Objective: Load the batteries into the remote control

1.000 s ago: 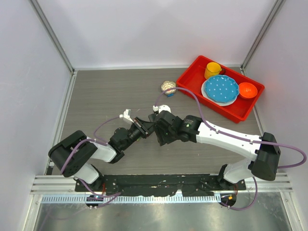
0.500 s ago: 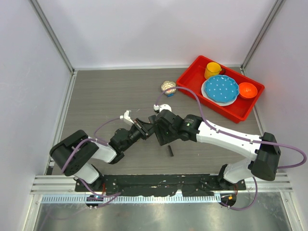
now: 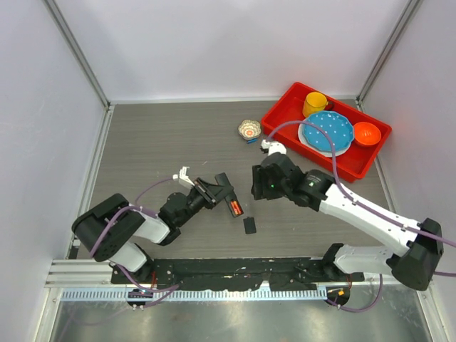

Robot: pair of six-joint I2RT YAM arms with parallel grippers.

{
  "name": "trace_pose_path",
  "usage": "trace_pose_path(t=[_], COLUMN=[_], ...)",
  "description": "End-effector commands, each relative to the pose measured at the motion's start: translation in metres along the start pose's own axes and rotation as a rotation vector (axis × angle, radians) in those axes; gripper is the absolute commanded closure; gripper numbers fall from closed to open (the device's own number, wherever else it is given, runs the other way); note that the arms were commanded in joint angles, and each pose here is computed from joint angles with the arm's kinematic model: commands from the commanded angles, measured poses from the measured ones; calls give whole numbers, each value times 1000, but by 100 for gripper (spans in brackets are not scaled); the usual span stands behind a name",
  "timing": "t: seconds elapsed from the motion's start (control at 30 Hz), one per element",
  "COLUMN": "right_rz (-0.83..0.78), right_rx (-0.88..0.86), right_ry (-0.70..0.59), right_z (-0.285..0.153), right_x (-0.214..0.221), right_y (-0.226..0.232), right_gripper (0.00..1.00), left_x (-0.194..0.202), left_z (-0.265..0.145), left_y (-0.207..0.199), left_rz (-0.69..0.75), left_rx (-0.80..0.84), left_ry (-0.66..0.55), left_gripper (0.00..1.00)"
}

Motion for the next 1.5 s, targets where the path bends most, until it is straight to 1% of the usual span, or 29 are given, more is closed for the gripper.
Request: trace_pose_path(t=[0.0, 0.07, 0.1, 0.17, 0.2, 0.23, 0.3, 0.33, 0.4, 0.43, 0.47, 0.53, 0.57, 0.8, 0.83, 0.93, 1.07, 1.47], right_rz=[79, 102, 113, 118, 113, 110, 113, 115, 113, 112, 106, 99, 96, 99, 99, 97, 72, -52], right_rx=[-33, -65, -80, -87, -86, -78, -62, -61, -49, -51, -27, -20, 0, 69, 72, 85, 101, 181], right_ry=[42, 98, 88, 116, 118, 134, 136, 139, 145, 150, 157, 174, 201, 252, 259, 278, 305, 354], right_z=[25, 36, 40, 47, 49, 53, 57, 59, 65, 66, 70, 73, 78, 92, 93, 97, 100, 102], right_x=[29, 48, 49, 59, 61, 64, 66, 67, 70, 71, 72, 74, 76, 87, 89, 93, 101, 113], right_y=[-5, -2, 0, 2, 4, 5, 6, 8, 11, 16, 18, 26, 27, 31, 31, 31, 32, 37], right_gripper=[42, 42, 41, 38, 34, 33, 30, 30, 30, 30, 30, 29, 30, 30, 30, 32, 35, 39], left_x=[-16, -19, -19, -21, -22, -23, -22, -22, -21, -21, -22, -24, -26, -26, -29, -30, -30, -30], left_z=[-15, -20, -23, -30, -32, -35, -38, -37, -38, -38, -40, -45, -48, -57, -58, -62, -63, -62], left_y=[-54, -49, -48, -47, -46, -46, -45, -41, -45, -41, -46, -44, -49, -46, -46, -45, -45, -43], left_rz=[4, 7, 8, 14, 19, 23, 30, 32, 44, 53, 56, 58, 56, 51, 47, 42, 45, 39], left_rx=[288, 273, 270, 268, 267, 267, 256, 220, 218, 183, 195, 187, 208, 199, 199, 201, 190, 179], left_ry=[-74, -79, -81, -86, -89, -94, -68, -56, -40, -38, -47, -68, -96, -101, -132, -144, -143, -139], left_gripper=[100, 100, 100, 100, 100, 100, 100, 100, 100, 100, 100, 100, 100, 100, 100, 100, 100, 100])
Point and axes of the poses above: each gripper's point midway between its finger pads, its own z axis out along the fingers, its own y axis along the line the jaws close on, x = y × z, the point moved 7 cm from there along -z, back along the fingers, and after that the axes turned 11 degrees about -z, right-handed, at the moved point
